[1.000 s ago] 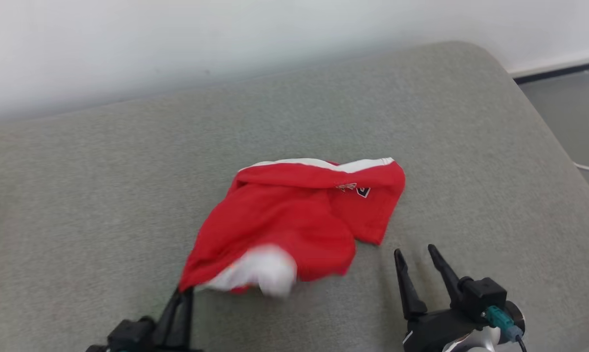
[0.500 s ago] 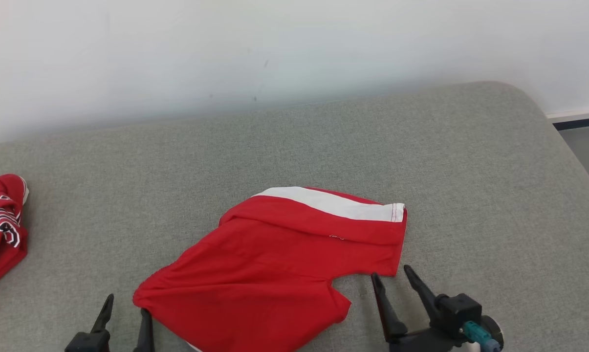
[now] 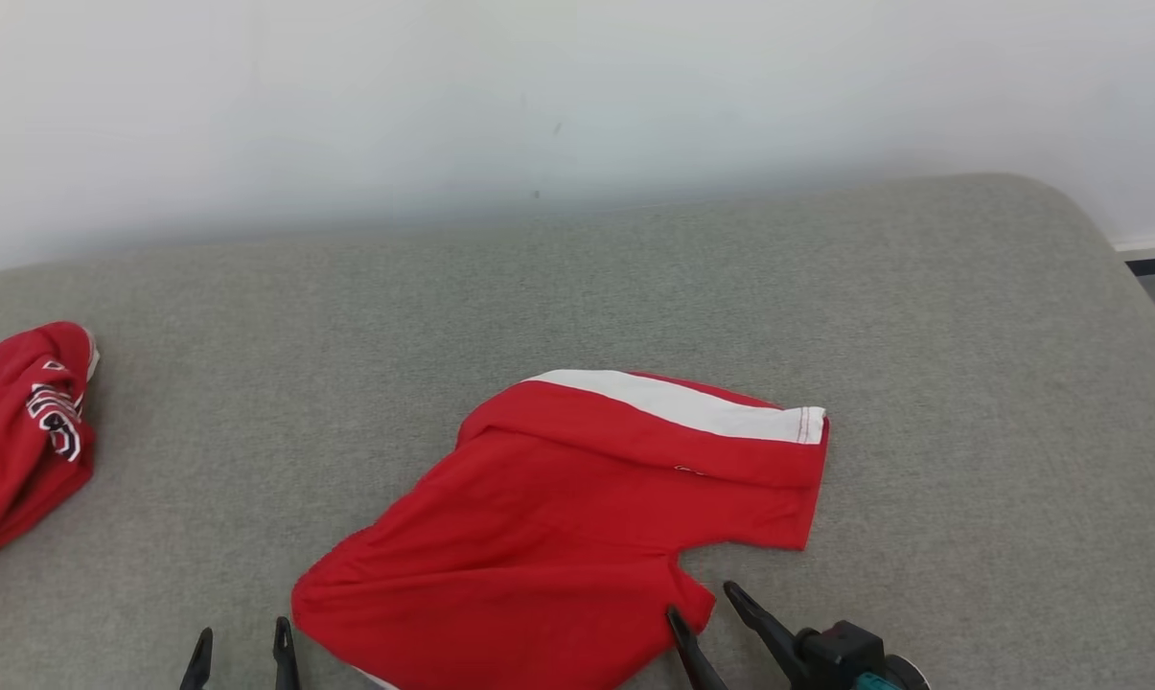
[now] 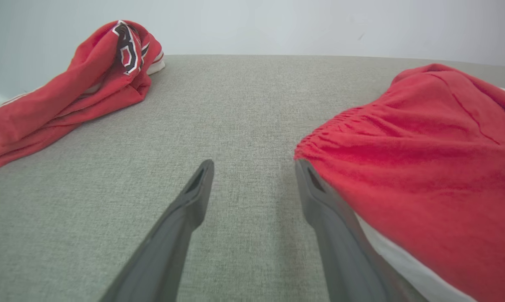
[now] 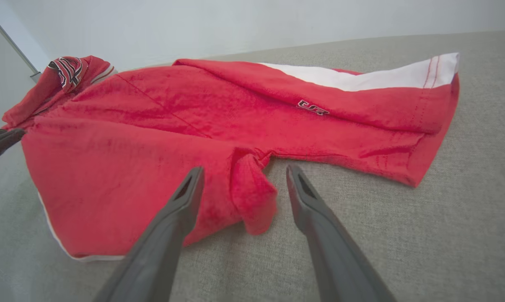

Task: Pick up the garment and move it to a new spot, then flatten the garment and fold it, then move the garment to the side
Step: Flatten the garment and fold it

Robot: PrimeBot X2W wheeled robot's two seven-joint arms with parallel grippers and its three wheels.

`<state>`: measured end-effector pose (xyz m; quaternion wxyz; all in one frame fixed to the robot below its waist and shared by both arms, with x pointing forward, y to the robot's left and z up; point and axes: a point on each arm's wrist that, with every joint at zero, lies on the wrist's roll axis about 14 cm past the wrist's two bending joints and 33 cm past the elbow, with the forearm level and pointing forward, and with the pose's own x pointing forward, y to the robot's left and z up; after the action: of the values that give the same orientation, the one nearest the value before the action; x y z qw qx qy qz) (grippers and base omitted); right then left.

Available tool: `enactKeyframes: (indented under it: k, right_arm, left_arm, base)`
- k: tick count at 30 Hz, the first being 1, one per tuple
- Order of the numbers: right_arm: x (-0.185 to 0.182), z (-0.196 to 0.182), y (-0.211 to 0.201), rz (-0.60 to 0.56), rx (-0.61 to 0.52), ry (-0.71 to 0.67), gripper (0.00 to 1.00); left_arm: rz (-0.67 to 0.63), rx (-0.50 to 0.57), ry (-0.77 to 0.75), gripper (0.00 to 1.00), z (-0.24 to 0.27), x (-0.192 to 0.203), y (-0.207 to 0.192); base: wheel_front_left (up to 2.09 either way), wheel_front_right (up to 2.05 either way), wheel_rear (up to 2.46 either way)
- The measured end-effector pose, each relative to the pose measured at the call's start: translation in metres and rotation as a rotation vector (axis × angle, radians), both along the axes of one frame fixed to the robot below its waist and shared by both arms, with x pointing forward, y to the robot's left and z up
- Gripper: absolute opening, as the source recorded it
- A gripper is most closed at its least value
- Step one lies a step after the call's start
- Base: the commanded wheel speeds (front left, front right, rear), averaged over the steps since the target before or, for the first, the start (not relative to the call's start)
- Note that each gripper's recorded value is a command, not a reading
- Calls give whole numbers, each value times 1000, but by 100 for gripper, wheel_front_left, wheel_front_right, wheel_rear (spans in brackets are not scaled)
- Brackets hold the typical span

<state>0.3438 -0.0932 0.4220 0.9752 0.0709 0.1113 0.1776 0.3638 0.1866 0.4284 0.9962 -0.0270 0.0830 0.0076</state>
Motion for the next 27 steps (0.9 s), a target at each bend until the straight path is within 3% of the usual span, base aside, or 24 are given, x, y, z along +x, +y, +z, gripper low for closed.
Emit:
enactKeyframes:
  k: [8,9,10,11,17,22,27]
  right_arm:
    - [0,-12,4,30,-10,40,100]
    - [0,-13,6,37,-14,45,82]
    - [1,-15,7,42,-17,52,28]
    - [2,-16,7,43,-16,56,0]
    - [40,25,-15,-43,25,-75,0]
    - [66,44,-37,-95,-8,-145,0]
    - [97,59,-36,-75,-75,-198,0]
  left_arm:
    - [4,-15,-26,100,7,-8,1]
    - [-4,-18,-33,100,10,-7,-2]
    - [-11,-21,-37,100,11,-6,-4]
    - [-20,-23,-42,100,12,-5,-7]
    - [-82,-39,-70,100,20,3,-27]
    - [-123,-64,-56,100,16,6,-42]
    - [-157,-80,-54,100,16,11,-53]
  base:
    - [0,0,0]
    - [0,0,0]
    - [0,0,0]
    - [0,0,0]
    - [0,0,0]
    - [0,0,0]
    - [0,0,0]
